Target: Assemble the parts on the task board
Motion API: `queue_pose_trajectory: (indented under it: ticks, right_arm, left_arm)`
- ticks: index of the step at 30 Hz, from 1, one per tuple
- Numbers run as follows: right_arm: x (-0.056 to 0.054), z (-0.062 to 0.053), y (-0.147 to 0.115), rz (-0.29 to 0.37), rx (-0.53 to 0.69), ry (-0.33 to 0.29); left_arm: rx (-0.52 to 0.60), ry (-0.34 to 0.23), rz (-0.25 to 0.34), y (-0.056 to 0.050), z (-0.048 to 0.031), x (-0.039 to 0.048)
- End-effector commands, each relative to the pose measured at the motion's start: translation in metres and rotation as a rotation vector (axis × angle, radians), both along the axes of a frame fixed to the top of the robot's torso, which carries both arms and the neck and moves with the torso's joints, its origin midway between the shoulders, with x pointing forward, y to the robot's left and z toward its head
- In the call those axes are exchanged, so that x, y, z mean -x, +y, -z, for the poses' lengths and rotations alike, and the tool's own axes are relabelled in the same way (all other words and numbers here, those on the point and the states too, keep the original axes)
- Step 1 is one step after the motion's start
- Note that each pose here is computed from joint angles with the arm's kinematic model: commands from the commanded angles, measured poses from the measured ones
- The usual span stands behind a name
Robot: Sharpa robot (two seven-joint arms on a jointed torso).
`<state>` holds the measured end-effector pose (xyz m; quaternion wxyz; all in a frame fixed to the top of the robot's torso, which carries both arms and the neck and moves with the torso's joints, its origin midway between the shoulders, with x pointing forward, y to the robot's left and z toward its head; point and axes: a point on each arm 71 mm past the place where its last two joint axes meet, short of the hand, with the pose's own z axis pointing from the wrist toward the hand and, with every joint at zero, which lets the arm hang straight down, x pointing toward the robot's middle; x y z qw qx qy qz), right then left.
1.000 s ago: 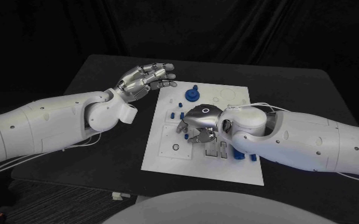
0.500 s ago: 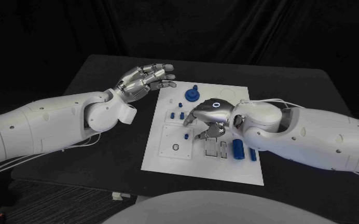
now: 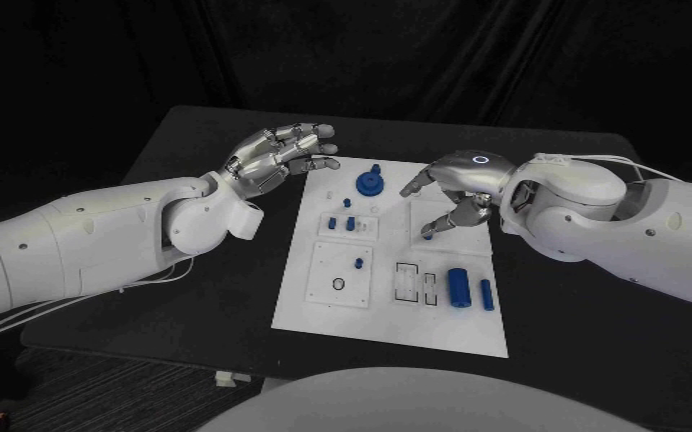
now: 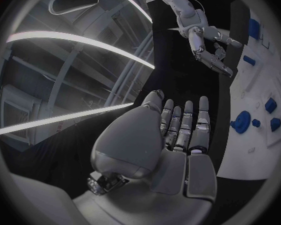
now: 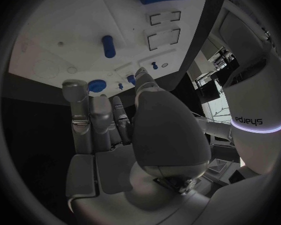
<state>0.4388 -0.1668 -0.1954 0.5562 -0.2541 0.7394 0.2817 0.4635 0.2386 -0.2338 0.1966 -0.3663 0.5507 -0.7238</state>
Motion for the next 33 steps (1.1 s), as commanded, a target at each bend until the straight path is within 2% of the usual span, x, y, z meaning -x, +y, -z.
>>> queue_pose_trajectory:
  ticks: [1,9,18,26,33]
  right_arm:
    - [-0.001,0.003,-0.012,0.051,-0.022,0.006]
    - [0.002,0.021,-0.030,0.080,-0.021,0.034]
    - [0.005,0.039,-0.033,0.085,-0.020,0.061]
    - [0.006,0.048,-0.029,0.077,-0.027,0.069]
    - [0.007,0.051,-0.027,0.073,-0.036,0.067]
  left_arm:
    - [0.018,0.000,0.006,-0.002,-0.0001,0.0003]
    - [0.017,0.003,0.007,-0.004,0.0018,-0.0001]
    - [0.014,0.008,0.006,-0.003,0.0039,0.0001]
    - [0.013,0.014,0.009,-0.003,0.0062,0.0007]
    - [0.010,0.023,0.009,-0.003,0.0097,0.0022]
